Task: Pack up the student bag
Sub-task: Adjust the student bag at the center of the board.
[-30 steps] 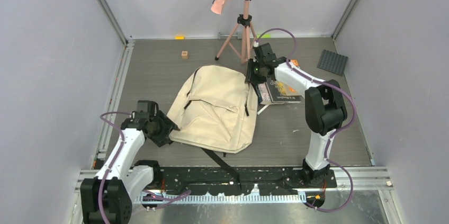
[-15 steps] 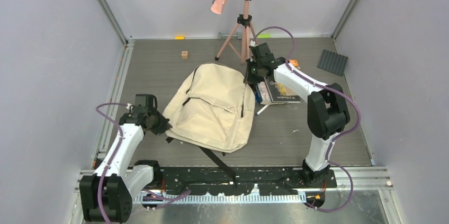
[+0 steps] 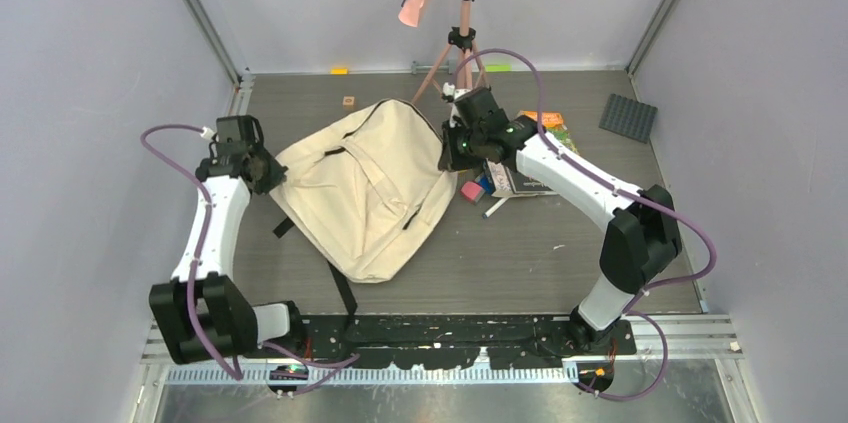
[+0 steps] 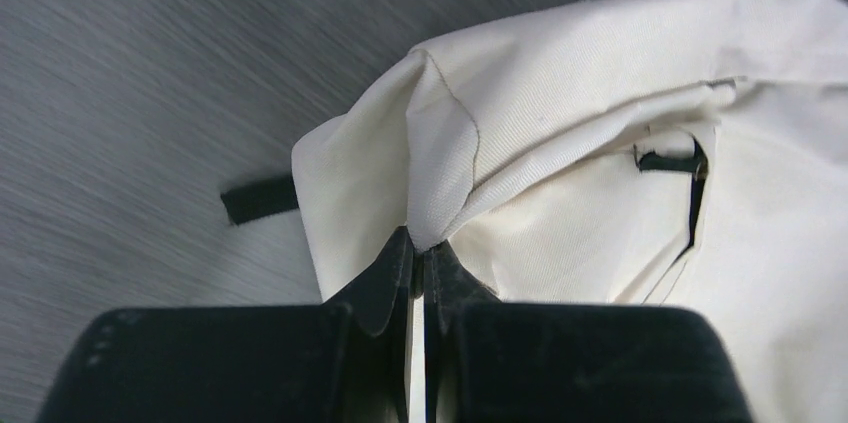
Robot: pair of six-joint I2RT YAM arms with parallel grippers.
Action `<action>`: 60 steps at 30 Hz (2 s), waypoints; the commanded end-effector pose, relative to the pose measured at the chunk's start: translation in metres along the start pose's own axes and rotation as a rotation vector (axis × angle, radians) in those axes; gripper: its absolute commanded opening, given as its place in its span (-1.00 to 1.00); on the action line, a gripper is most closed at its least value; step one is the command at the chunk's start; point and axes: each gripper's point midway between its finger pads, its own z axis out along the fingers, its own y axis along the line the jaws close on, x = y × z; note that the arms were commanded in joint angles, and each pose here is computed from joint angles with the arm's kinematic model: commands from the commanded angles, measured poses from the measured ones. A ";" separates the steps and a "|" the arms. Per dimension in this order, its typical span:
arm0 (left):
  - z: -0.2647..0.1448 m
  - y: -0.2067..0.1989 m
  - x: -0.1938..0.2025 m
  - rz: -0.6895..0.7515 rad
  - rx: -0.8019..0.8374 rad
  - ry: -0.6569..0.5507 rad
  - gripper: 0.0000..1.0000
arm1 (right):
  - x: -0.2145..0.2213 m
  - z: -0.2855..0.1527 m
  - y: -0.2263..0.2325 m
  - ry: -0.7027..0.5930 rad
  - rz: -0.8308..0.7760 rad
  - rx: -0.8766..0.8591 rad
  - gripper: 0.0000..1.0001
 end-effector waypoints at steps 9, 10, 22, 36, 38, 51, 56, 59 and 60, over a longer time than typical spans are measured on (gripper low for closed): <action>0.062 -0.018 -0.102 0.103 -0.045 -0.132 -1.00 | 0.061 0.004 0.089 0.179 -0.173 -0.203 -0.99; 0.067 -0.017 -0.102 0.115 -0.050 -0.126 -1.00 | 0.062 0.007 0.092 0.181 -0.158 -0.206 -0.99; 0.081 -0.005 -0.065 0.152 -0.050 -0.006 0.61 | 0.038 0.005 0.080 0.086 -0.154 -0.098 0.37; 0.020 0.011 -0.003 -0.001 -0.024 0.084 0.87 | 0.007 0.001 0.049 0.046 -0.093 0.000 0.54; 0.013 0.011 0.020 -0.061 0.014 0.127 0.87 | 0.000 0.008 0.045 0.050 -0.088 0.004 0.45; 0.007 0.061 0.084 -0.146 -0.117 0.180 0.85 | -0.013 0.074 0.058 0.138 -0.137 -0.044 0.41; 0.023 0.065 0.096 -0.146 -0.127 0.220 0.68 | -0.010 0.087 0.058 0.158 -0.137 -0.046 0.22; 0.032 0.064 0.098 -0.149 -0.122 0.235 0.45 | -0.010 0.087 0.060 0.164 -0.135 -0.055 -0.16; 0.036 0.064 0.098 -0.149 -0.121 0.236 0.34 | -0.009 0.086 0.060 0.168 -0.132 -0.055 -0.41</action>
